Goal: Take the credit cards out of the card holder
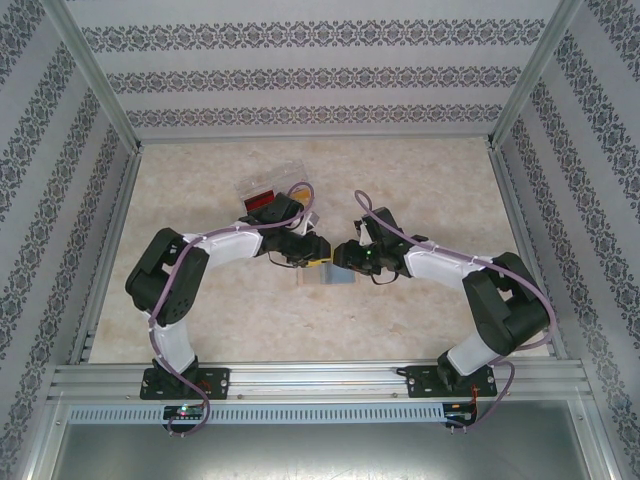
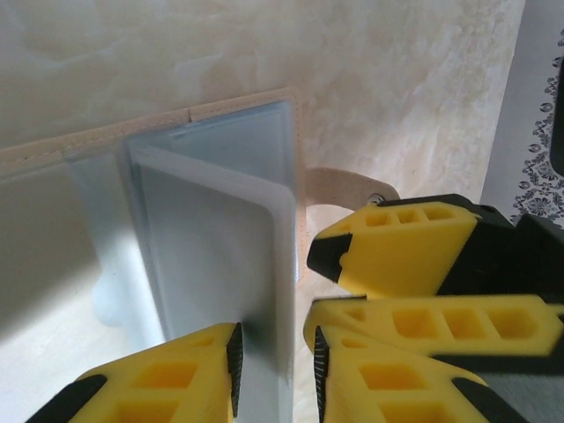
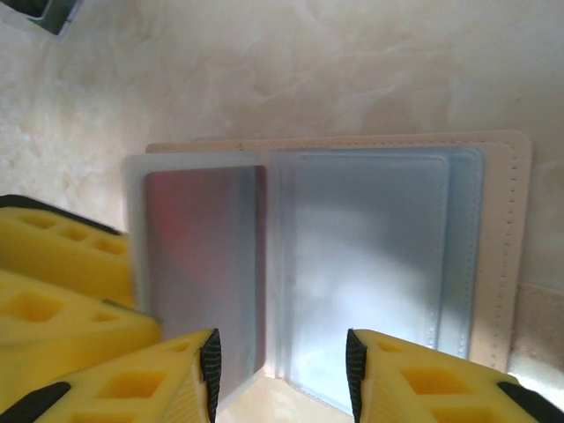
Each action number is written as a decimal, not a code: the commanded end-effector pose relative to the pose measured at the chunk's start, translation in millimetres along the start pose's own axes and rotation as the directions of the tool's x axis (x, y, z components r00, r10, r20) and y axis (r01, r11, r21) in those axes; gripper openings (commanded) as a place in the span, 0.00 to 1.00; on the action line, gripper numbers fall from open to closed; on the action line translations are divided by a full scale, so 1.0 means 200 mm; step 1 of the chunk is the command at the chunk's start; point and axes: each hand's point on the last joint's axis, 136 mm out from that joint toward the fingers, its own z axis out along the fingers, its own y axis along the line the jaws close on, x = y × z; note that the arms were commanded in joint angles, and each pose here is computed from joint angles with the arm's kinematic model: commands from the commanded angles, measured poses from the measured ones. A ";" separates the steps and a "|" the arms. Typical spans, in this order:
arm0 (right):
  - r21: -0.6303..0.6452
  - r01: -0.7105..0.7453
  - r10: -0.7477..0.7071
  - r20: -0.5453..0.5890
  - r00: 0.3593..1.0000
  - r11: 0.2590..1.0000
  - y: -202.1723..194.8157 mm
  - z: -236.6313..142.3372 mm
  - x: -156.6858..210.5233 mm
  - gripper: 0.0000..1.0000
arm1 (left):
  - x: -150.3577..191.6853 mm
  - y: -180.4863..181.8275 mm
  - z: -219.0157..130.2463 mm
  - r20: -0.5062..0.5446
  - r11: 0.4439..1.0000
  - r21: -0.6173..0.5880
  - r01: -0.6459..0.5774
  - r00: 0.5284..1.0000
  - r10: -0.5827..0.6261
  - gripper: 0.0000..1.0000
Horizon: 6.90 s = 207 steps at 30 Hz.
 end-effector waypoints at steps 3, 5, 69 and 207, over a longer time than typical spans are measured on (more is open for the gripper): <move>-0.039 -0.010 0.011 0.022 1.000 0.999 0.02 -0.02 -0.02 0.40 | 0.01 -0.02 0.06 -0.016 0.998 0.054 0.017 1.000 -0.016 0.30; -0.016 -0.010 0.011 0.043 0.999 1.000 -0.01 -0.03 -0.03 0.38 | 0.00 -0.04 0.06 -0.013 0.996 0.082 0.025 1.000 -0.024 0.30; 0.059 -0.052 0.052 0.006 0.999 0.997 -0.12 -0.01 -0.01 0.39 | 0.00 0.30 0.05 0.035 0.966 -0.248 0.068 0.997 -0.062 0.20; 0.288 -0.006 0.038 -0.105 0.994 0.958 -0.31 0.13 0.05 0.14 | -0.03 0.10 0.14 0.011 0.997 -0.027 0.074 0.997 -0.074 0.18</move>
